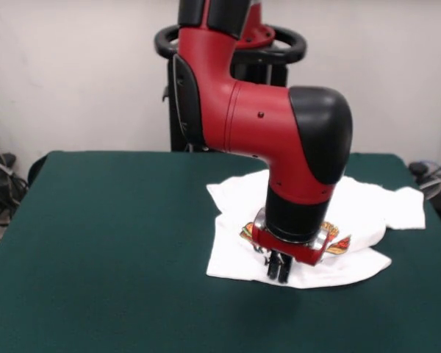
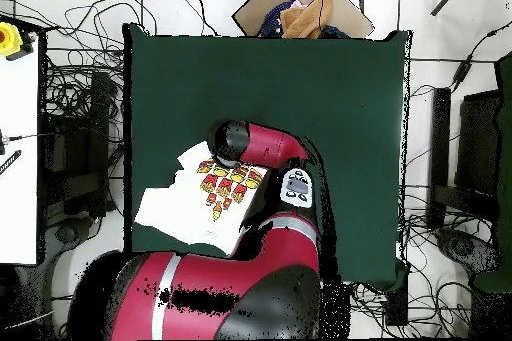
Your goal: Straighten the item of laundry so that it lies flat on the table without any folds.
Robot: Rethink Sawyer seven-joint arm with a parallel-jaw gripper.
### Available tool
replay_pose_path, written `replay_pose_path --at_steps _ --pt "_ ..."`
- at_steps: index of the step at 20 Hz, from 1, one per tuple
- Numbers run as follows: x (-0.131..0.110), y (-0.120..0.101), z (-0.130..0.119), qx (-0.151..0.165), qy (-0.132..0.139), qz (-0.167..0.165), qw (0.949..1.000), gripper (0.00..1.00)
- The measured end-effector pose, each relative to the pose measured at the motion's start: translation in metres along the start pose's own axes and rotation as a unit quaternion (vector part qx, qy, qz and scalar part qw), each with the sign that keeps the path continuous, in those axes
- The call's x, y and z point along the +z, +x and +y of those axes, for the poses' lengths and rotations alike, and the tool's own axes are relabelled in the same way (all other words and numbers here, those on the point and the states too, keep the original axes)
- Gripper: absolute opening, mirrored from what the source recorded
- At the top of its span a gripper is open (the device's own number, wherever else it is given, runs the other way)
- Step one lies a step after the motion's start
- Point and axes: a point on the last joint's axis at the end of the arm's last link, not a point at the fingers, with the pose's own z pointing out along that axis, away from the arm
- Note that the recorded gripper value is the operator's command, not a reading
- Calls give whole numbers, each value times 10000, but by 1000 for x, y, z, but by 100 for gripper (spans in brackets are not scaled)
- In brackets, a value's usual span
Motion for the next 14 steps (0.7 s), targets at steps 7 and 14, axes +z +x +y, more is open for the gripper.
replay_pose_path --at_steps 7,14 --pt "1 -5 0 -49 14 -60 10000 0" --pt "1 -6 5 -405 227 -295 9985 0"
